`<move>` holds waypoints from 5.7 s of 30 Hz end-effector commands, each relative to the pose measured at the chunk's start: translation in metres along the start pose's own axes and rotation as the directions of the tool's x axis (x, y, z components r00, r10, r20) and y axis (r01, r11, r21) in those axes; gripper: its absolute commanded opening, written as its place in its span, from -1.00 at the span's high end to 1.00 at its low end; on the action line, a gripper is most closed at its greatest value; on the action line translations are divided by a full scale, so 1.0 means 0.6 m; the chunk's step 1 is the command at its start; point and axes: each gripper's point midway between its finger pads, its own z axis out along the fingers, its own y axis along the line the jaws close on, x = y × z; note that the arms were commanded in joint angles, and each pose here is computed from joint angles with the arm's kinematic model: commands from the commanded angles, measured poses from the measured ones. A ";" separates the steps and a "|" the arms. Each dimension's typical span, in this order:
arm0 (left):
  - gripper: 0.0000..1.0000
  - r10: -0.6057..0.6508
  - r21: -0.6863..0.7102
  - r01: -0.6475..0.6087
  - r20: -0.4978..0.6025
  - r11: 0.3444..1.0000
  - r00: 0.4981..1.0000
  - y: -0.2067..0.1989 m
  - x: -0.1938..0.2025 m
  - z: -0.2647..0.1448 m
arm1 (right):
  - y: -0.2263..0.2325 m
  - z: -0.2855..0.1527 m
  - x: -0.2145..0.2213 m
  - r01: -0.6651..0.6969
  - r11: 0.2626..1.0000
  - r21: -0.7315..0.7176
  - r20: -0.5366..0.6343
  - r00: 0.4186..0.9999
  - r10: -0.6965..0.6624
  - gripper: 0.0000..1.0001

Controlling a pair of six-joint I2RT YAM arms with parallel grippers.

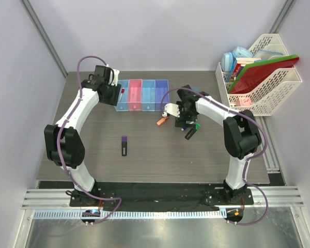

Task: Sort the stationery into containers
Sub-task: Pick up the pen from the center of the board, then move the storage box to the center of the board, then place the pen in the storage box, then pick up the stationery from the center of the board.

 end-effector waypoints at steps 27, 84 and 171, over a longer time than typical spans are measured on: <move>-0.07 -0.029 -0.175 0.041 0.070 0.984 0.997 0.112 -0.013 -0.009 | 0.026 0.024 -0.065 -0.089 0.995 -0.040 0.100 0.991 0.093 0.98; 0.03 0.118 -0.227 -0.111 0.019 0.968 0.993 0.014 -0.113 0.239 | -0.196 -0.204 -0.479 -0.434 0.704 -0.562 0.688 0.227 0.689 0.98; -0.13 0.279 0.279 -0.298 0.104 0.913 0.955 -0.219 0.041 -0.005 | -0.124 -0.055 -0.016 -0.940 0.280 -0.194 0.322 0.209 0.923 -0.25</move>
